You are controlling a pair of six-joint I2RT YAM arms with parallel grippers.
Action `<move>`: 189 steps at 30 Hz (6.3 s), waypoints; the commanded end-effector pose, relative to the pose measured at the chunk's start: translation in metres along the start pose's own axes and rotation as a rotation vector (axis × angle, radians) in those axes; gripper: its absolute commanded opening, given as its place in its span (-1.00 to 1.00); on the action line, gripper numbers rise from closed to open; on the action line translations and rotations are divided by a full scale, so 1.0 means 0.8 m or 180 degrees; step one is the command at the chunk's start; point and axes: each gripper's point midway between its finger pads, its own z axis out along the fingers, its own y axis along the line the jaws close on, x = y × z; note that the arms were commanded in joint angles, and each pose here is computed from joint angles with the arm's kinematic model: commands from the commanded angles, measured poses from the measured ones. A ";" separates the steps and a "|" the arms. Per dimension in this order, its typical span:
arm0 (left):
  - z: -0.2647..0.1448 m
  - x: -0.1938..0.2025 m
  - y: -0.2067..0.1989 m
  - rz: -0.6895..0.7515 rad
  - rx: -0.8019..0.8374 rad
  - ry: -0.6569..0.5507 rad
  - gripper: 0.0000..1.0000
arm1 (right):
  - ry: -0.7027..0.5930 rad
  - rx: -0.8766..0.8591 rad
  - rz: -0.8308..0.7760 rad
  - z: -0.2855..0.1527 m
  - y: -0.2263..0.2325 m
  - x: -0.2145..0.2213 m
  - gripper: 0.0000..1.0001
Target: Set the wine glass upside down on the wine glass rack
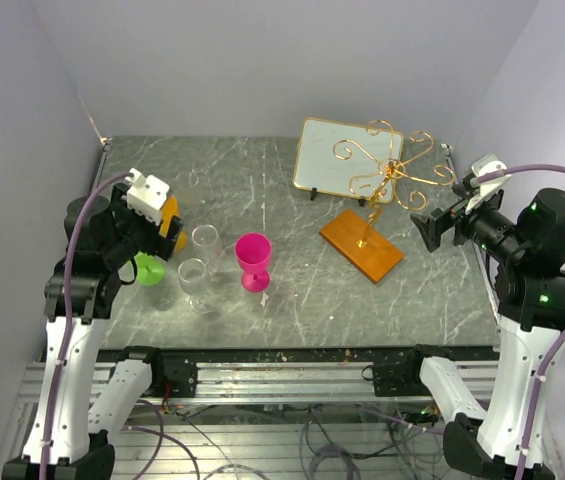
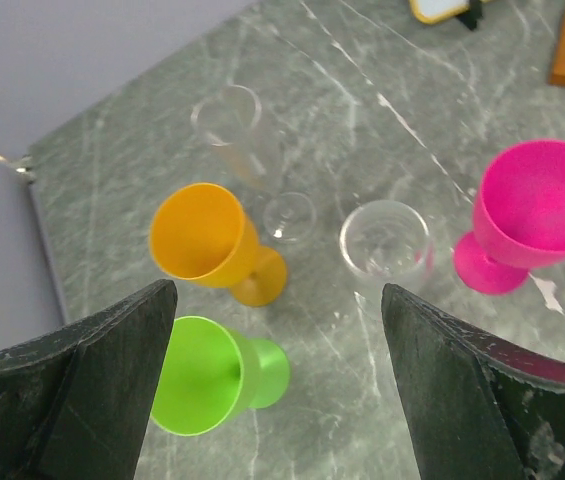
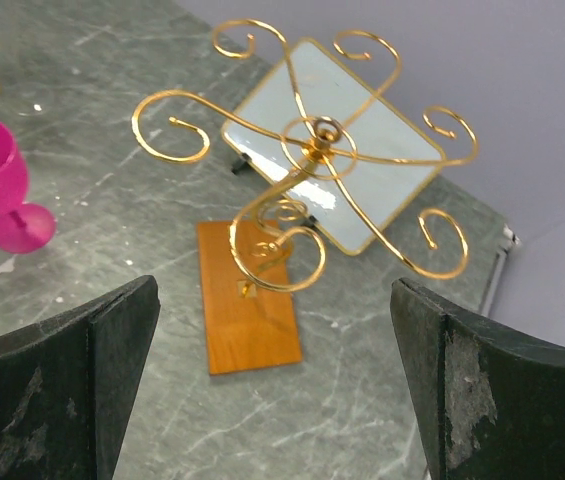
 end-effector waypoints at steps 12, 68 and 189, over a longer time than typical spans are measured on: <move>0.037 0.021 -0.003 -0.0344 0.0242 0.0509 0.54 | -0.0128 -0.0420 0.0048 0.009 0.013 -0.027 1.00; 0.064 -0.148 -0.182 0.1041 0.1946 -0.0313 -0.86 | -0.0585 -0.0951 0.0516 0.042 0.022 -0.066 0.89; -0.062 -0.208 -0.037 0.0606 0.0558 -0.1238 1.00 | 0.0873 0.1606 -0.1692 0.261 -0.058 -0.043 -1.00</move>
